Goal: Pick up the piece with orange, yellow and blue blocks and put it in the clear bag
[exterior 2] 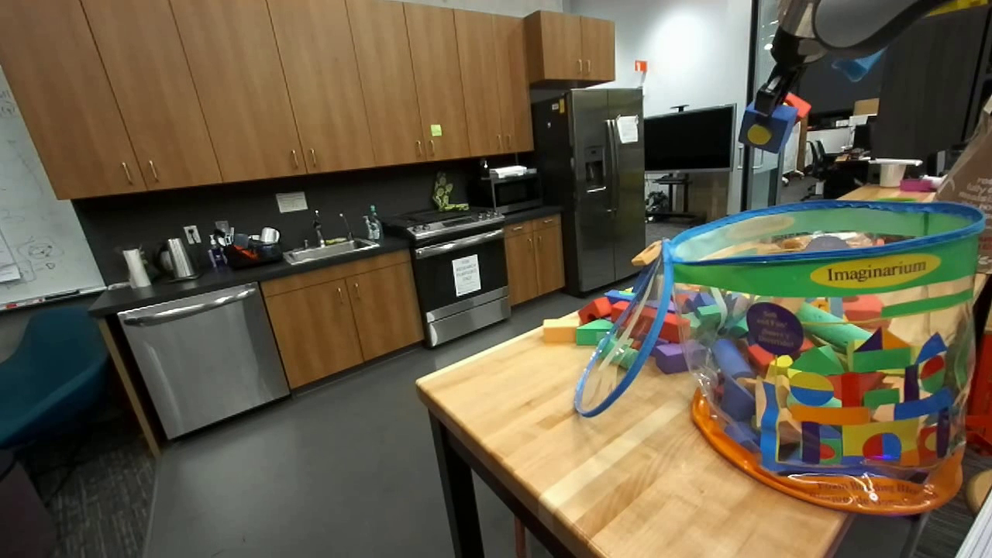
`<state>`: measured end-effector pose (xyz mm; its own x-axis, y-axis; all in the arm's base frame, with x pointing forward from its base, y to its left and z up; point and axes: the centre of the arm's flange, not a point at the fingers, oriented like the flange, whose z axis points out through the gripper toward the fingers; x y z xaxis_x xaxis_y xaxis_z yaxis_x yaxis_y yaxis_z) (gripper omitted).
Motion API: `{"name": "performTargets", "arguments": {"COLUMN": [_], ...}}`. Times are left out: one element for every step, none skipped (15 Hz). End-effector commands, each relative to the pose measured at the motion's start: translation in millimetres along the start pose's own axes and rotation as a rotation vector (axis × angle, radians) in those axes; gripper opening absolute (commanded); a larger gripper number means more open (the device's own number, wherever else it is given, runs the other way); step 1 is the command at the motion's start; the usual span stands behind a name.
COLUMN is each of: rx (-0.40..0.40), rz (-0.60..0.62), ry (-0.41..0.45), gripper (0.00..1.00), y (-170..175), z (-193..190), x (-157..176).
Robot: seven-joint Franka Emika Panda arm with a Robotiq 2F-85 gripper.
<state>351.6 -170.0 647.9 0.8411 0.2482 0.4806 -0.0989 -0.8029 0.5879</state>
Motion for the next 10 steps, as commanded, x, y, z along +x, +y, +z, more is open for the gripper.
{"name": "performTargets", "arguments": {"rx": [-0.067,-0.086,-0.1,-0.118,-0.134,-0.149,-0.164,-0.176,-0.196,-0.215], "rz": [-0.047,-0.069,-0.086,-0.104,-0.119,-0.132,-0.15,-0.167,-0.188,-0.202], "ry": [0.066,0.08,0.092,0.106,0.118,0.129,0.141,0.151,0.165,0.181], "gripper": [0.15,0.15,0.15,0.15,0.15,0.15,0.15,0.15,0.15,0.15], "y": [-31.1,-38.9,-45.9,-51.5,-56.4,-61.0,-64.5,-67.8,-70.3,-71.9], "z": [-26.7,-31.5,-36.3,-40.5,-44.6,-49.0,-51.5,-53.6,-54.8,-56.4], "x": [-25.1,-26.6,-27.6,-29.6,-30.6,-30.6,-32.2,-33.0,-34.6,-36.0]}}
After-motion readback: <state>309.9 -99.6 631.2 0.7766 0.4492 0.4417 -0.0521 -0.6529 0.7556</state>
